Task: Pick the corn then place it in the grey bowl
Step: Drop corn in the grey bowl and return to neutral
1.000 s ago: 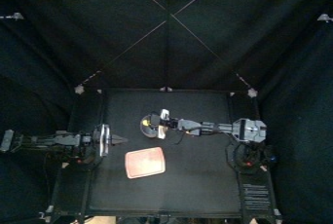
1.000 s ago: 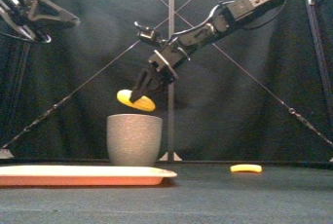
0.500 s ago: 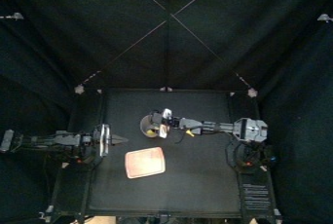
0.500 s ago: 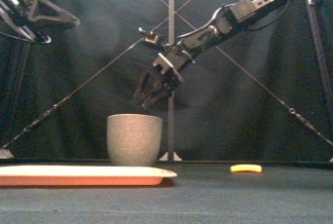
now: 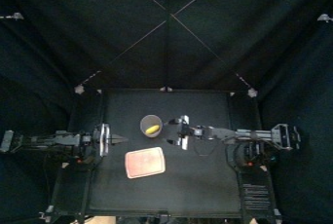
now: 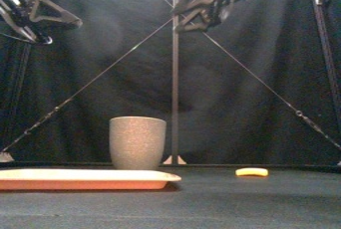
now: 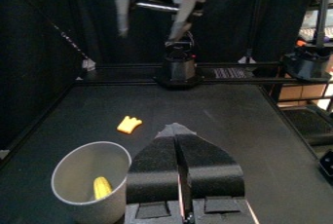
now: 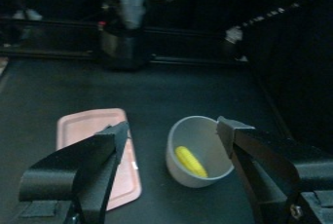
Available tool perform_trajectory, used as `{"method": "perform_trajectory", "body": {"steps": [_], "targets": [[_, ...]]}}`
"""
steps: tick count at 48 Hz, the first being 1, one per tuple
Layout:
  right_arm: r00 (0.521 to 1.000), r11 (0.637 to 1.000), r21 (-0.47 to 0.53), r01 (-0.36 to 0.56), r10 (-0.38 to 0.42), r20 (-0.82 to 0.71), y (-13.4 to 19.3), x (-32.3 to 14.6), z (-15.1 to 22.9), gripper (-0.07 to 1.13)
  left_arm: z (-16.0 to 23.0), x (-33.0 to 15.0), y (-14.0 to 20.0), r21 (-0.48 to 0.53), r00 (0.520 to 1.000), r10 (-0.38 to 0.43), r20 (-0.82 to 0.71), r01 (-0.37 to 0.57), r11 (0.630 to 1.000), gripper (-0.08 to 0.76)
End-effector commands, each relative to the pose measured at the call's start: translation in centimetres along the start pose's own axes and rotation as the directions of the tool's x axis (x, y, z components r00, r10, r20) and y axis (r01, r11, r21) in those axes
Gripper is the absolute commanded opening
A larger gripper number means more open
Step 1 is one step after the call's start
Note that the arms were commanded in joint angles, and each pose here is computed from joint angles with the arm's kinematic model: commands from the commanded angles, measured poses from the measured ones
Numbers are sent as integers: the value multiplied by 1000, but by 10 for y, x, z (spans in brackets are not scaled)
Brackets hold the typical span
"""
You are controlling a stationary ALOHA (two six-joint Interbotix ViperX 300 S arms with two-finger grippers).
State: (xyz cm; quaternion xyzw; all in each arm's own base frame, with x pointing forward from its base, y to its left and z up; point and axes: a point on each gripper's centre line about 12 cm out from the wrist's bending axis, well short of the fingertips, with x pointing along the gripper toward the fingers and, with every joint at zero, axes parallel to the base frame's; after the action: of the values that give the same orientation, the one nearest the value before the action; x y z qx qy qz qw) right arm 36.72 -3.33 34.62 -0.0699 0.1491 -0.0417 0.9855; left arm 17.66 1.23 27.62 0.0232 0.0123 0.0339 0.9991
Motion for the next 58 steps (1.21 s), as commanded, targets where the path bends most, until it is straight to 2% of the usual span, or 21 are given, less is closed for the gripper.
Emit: {"method": "perform_trajectory", "body": {"steps": [1, 9, 15, 22, 35, 58], "targets": [[997, 1000, 0, -29, 29, 72, 11, -36, 7, 1044, 16, 1, 2, 4, 999, 11, 42, -11, 1000, -39], [982, 998, 7, -69, 67, 178, 23, -86, -1, 1044, 19, 0, 3, 4, 999, 14, 52, -14, 1000, -39], [950, 997, 9, -82, 75, 303, 25, -128, -10, 1044, 21, 0, 3, 3, 998, 14, 61, -15, 1000, -39], [929, 995, 32, -95, 77, 361, 26, -155, -28, 1044, 25, 0, 4, 3, 997, 16, 73, -17, 1000, -39], [944, 987, 103, -122, 84, 320, 30, -156, -56, 1044, 28, 0, 4, 6, 996, 20, 83, -20, 1000, -39], [949, 988, 107, -108, 70, 308, 29, -153, -79, 1044, 28, -1, 5, 24, 996, 25, 86, -27, 999, -39]]}}
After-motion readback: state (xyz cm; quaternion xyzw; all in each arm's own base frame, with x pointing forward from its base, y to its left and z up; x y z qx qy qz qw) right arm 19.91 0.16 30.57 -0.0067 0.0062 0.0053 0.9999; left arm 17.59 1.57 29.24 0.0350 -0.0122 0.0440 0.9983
